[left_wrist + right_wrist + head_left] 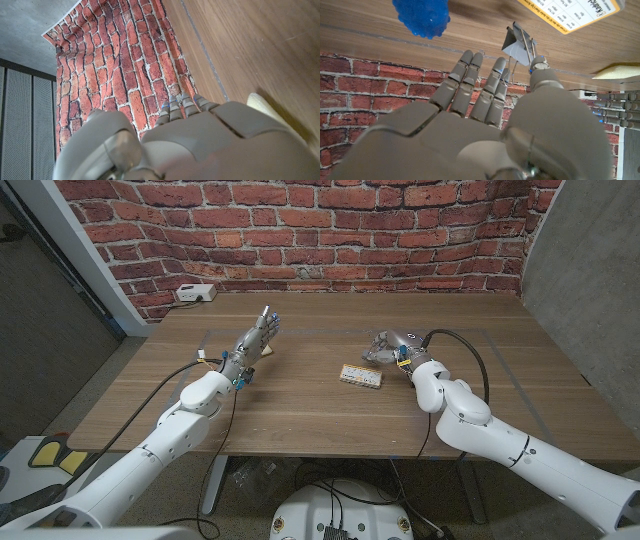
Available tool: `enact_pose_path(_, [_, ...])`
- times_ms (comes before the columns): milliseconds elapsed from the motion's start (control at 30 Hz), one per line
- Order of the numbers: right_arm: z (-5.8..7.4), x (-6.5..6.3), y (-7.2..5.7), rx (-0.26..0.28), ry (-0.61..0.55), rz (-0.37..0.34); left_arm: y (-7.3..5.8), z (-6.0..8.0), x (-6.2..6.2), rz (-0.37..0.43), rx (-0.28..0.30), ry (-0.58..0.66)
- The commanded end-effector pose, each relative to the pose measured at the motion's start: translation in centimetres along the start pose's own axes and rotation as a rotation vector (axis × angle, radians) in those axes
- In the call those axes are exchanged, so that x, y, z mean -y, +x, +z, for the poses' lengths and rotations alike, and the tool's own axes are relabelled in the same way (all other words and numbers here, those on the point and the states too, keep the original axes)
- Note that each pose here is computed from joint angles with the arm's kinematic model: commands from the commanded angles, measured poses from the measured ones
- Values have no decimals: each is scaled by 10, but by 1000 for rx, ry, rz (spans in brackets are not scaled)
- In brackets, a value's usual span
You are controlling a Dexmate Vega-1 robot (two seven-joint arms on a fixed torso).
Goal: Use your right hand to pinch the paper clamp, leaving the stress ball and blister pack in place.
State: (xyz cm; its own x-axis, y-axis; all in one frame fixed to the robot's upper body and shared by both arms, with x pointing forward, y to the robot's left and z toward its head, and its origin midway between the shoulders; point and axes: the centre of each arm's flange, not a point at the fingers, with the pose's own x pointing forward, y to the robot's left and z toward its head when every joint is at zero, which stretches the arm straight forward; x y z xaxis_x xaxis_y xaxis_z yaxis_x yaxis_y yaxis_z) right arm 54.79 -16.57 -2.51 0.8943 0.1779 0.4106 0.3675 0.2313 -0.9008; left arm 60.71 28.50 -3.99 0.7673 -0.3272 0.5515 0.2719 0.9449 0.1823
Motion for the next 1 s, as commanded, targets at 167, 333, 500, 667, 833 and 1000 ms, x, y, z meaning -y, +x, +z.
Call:
enact_pose_path(167, [3, 4, -1, 17, -30, -44, 1, 1, 0, 4, 5, 4])
enact_pose_path(333, [4, 5, -1, 20, -36, -52, 1, 1, -1, 4, 4, 2])
enact_pose_path(500, [5, 5, -1, 21, -41, -58, 2, 1, -1, 4, 4, 3])
enact_pose_path(667, [6, 6, -1, 17, -49, -59, 3, 0, -1, 5, 4, 2])
enact_pose_path(833, [7, 7, 0, 20, -56, -59, 3, 0, -1, 4, 3, 1])
enact_pose_path(1000, [7, 7, 0, 21, -62, -54, 3, 0, -1, 6, 2, 0])
